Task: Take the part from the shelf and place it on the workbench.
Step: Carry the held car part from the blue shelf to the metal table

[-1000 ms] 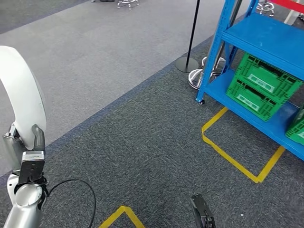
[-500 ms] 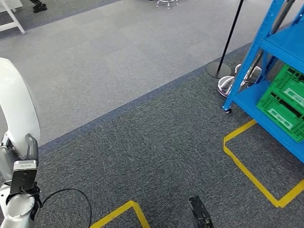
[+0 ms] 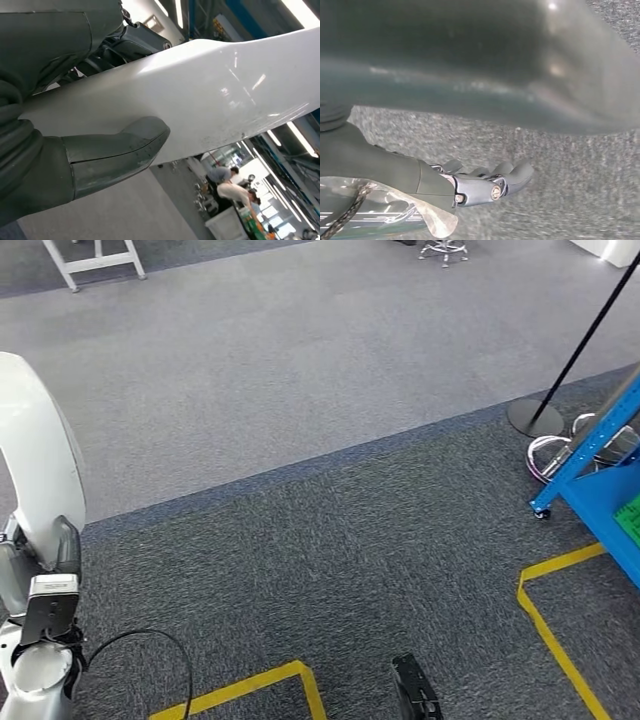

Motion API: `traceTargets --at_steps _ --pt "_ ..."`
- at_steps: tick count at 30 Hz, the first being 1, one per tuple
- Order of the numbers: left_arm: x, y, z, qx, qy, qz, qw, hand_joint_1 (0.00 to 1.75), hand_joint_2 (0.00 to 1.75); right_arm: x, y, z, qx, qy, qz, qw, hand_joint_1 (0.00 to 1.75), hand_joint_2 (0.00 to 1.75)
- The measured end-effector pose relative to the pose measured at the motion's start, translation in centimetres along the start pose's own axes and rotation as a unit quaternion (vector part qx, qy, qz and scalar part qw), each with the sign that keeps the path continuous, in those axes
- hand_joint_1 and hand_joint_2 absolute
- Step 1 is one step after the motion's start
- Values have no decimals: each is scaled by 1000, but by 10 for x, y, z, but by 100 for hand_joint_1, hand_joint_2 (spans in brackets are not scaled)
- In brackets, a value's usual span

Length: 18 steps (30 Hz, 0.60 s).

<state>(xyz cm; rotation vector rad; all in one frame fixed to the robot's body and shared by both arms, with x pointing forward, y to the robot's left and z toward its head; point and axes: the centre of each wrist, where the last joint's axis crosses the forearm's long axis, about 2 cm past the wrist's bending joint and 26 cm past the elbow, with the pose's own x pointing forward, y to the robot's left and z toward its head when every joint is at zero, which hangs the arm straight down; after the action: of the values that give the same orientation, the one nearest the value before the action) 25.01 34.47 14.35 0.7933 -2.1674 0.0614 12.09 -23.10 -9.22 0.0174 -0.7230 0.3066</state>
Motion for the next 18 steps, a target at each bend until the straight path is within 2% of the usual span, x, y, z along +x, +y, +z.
traceTargets --at_steps 6,18 --pt "1 -3 -2 3 -3 1 1000 175 175 -2 -1 1 0 1 -2 1000 0 0" --pt "8 -22 -17 8 -16 14 1000 175 175 -6 -18 1 0 2 4 1000 0 0"
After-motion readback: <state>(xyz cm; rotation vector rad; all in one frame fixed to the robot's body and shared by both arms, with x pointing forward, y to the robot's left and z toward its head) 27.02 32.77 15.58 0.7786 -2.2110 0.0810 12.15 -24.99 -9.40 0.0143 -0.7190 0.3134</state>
